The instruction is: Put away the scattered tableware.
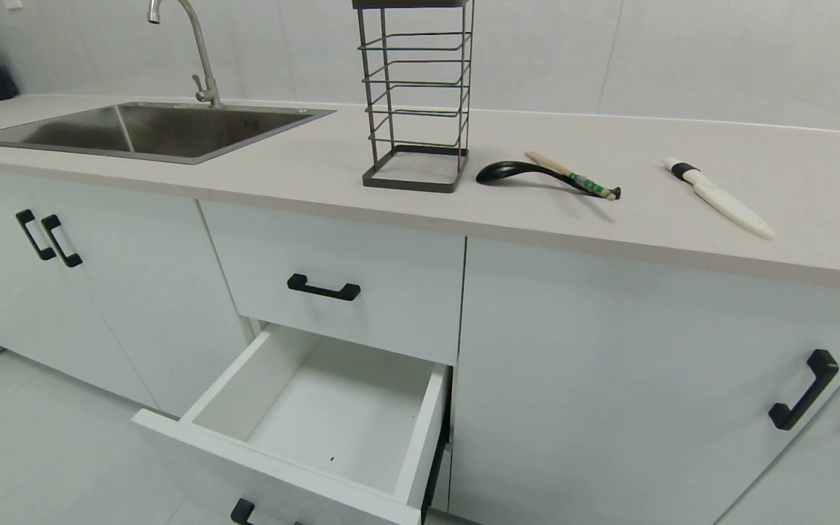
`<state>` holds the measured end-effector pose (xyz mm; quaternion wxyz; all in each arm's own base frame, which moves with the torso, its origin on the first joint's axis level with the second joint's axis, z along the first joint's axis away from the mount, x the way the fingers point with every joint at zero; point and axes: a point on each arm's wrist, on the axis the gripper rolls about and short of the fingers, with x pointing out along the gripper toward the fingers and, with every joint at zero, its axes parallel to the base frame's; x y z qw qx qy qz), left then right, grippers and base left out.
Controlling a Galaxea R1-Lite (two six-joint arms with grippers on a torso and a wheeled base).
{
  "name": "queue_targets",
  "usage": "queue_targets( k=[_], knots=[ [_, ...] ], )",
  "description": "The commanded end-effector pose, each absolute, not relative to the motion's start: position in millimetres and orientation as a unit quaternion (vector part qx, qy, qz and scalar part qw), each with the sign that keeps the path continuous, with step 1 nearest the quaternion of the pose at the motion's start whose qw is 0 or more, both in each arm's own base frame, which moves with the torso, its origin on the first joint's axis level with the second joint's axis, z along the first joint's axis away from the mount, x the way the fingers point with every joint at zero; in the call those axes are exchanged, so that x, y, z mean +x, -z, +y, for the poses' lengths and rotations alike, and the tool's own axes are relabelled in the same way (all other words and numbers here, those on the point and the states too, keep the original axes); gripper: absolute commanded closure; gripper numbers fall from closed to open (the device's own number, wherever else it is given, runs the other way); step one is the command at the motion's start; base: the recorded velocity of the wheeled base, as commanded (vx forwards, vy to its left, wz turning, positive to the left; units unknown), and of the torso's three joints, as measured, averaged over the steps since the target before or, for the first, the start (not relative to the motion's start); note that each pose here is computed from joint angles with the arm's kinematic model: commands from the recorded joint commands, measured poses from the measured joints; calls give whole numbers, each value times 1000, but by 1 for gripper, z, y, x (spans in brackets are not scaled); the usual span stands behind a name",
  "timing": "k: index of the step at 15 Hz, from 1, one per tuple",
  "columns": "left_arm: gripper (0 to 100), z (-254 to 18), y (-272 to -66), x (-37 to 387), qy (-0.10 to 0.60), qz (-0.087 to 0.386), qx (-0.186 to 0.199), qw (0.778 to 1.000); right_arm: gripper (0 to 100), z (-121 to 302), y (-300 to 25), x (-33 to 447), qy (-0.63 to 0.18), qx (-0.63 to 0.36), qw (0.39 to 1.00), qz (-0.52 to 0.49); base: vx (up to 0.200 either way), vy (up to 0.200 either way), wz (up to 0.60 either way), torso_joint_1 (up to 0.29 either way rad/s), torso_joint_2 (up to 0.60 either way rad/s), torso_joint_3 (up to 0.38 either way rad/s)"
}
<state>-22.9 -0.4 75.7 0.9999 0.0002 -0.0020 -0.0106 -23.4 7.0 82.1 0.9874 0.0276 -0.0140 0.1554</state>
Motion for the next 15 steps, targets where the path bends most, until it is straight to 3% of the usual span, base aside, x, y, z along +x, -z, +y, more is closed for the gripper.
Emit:
queue_targets(
  k=[1,6,9,15],
  knots=[
    [0,0,-76,-23,10,-2,0,1000,100,7,-82,-23,-156,27,987,-13,0,0,0,0,0,0],
    [0,0,-76,-23,11,-2,0,1000,100,7,-82,-23,-154,28,988,-13,0,0,0,0,0,0],
    [0,0,-76,-23,10,-2,0,1000,100,7,-82,-23,-155,22,988,-14,0,0,600,-1,2,2],
    [0,0,-76,-23,11,-2,0,1000,100,7,-82,-23,-154,28,988,-13,0,0,0,0,0,0]
  ],
)
